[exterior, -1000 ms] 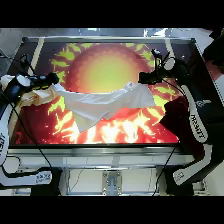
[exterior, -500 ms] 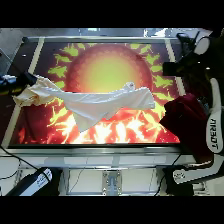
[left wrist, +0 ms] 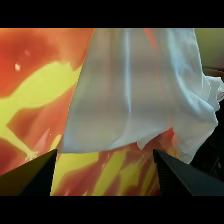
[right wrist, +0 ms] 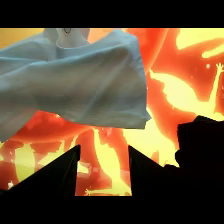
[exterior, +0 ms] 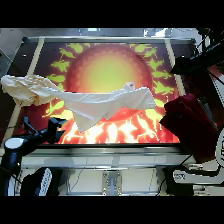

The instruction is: Fold the shirts.

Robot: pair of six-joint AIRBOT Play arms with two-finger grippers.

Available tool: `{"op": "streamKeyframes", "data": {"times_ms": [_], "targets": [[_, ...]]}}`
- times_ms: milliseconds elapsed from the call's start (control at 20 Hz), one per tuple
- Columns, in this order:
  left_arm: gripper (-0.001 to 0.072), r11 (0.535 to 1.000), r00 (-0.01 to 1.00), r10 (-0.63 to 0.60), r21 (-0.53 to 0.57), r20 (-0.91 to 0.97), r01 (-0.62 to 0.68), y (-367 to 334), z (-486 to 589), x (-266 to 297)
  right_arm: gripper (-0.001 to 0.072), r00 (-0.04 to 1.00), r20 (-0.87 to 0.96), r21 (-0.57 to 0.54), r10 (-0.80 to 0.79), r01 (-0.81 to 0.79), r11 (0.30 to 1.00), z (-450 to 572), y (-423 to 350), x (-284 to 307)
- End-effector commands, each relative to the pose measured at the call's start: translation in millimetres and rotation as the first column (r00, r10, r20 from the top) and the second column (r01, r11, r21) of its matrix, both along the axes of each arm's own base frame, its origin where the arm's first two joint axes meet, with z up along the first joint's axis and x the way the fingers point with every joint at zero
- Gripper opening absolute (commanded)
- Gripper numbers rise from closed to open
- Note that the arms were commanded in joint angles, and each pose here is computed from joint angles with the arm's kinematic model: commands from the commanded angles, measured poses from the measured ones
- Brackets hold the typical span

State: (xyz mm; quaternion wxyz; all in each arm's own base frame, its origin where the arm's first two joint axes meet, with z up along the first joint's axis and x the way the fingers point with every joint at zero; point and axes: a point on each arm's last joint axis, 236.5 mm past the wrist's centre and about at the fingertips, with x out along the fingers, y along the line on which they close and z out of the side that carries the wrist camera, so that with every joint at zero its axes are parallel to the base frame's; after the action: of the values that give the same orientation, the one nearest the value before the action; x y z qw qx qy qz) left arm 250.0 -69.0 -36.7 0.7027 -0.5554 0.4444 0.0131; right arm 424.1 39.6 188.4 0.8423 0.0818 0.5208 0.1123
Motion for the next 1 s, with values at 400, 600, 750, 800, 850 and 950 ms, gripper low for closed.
{"op": "streamKeyframes", "data": {"times_ms": [400, 600, 750, 800, 850, 950], "targets": [[0.0586, 0.990, 0.981, 0.059, -0.118, -0.187, -0.082, -65, -65, -8, 0.0349, 0.989, 0.133, 0.121, 0.072, -0.088, 0.989, 29, 33, 13], [0.0585, 0.990, 0.977, 0.093, -0.087, -0.190, -0.111, -65, -73, 1, 0.0349, 0.988, 0.134, 0.119, 0.075, -0.091, 0.989, 29, 33, 13], [0.0585, 0.986, 0.975, 0.146, -0.051, -0.165, -0.156, -54, -73, 14, 0.0349, 0.985, 0.145, 0.107, 0.093, -0.109, 0.988, 29, 33, 13], [0.0585, 0.986, 0.973, 0.153, -0.041, -0.171, -0.163, -52, -76, 15, 0.0349, 0.985, 0.148, 0.107, 0.092, -0.108, 0.988, 30, 33, 14], [0.0585, 0.986, 0.971, 0.155, -0.037, -0.184, -0.165, -51, -80, 14, 0.0349, 0.984, 0.153, 0.108, 0.089, -0.106, 0.989, 31, 33, 15], [0.0585, 0.986, 0.965, 0.156, -0.027, -0.212, -0.165, -51, -88, 15, 0.0349, 0.983, 0.163, 0.108, 0.085, -0.103, 0.989, 32, 33, 17]]}}
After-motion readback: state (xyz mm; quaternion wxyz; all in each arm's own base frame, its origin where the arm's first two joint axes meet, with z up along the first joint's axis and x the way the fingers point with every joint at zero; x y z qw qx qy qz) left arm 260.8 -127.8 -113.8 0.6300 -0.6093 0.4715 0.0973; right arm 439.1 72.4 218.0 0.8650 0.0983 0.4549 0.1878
